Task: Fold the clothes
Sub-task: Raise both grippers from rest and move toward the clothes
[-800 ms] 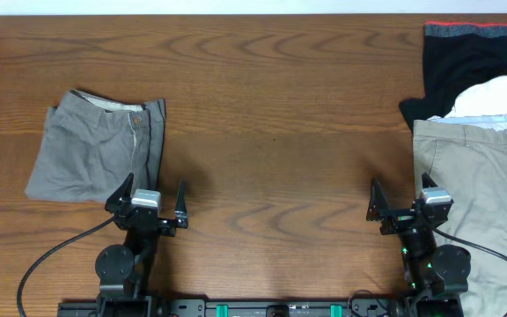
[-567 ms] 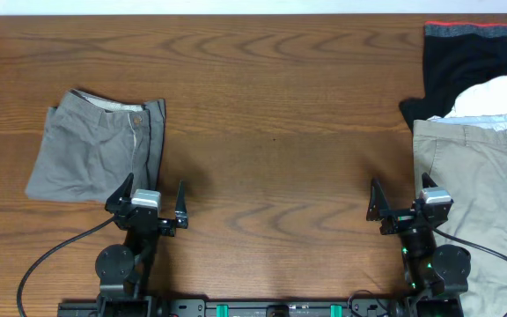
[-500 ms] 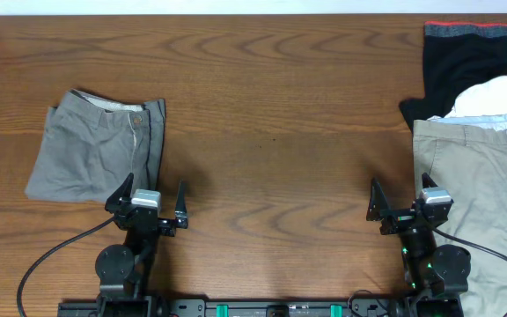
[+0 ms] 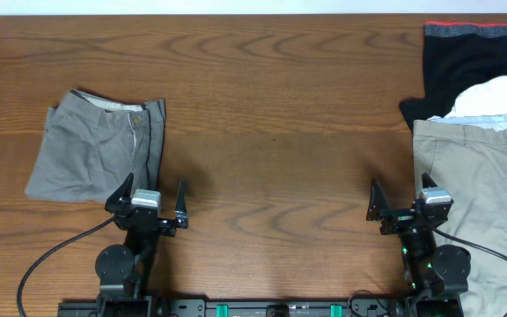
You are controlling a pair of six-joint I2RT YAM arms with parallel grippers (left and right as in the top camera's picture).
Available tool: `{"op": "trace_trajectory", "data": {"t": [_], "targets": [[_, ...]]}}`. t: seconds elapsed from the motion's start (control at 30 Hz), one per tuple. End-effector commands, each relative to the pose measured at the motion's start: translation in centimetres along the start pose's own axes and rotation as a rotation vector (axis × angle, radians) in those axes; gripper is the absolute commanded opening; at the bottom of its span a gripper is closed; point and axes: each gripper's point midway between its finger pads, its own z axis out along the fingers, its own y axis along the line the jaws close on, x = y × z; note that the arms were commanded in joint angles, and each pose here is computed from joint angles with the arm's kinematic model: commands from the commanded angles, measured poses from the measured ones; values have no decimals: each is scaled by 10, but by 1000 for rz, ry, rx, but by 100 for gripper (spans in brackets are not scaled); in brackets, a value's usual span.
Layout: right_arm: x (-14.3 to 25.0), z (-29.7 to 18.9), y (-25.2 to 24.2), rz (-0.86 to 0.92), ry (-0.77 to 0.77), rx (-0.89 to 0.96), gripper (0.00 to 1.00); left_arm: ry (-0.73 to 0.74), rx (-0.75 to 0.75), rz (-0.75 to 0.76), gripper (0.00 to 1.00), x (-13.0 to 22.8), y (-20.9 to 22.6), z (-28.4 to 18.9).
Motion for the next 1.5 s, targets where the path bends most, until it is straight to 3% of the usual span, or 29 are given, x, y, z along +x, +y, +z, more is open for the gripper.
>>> {"op": "trace_trajectory", "data": {"t": [0.0, 0.47, 0.83, 0.93, 1.1, 1.27, 1.47], "targets": [[1, 0, -1, 16, -1, 2, 99, 36, 10, -21, 98, 15, -3, 2], [1, 0, 0, 16, -1, -2, 99, 35, 24, -28, 98, 15, -5, 2], [-1, 0, 9, 72, -5, -57, 99, 37, 95, -247, 98, 13, -18, 1], [-11, -3, 27, 91, -39, -161, 99, 7, 175, -242, 98, -3, -30, -3], [-55, -14, 45, 121, -146, -256, 99, -41, 158, -268, 98, -45, -24, -12], [-85, -18, 39, 120, -125, -199, 99, 92, 130, -302, 98, -75, -18, -11], [-72, 11, 33, 173, 172, -131, 99, 358, 121, -352, 98, -105, -13, 17]]}}
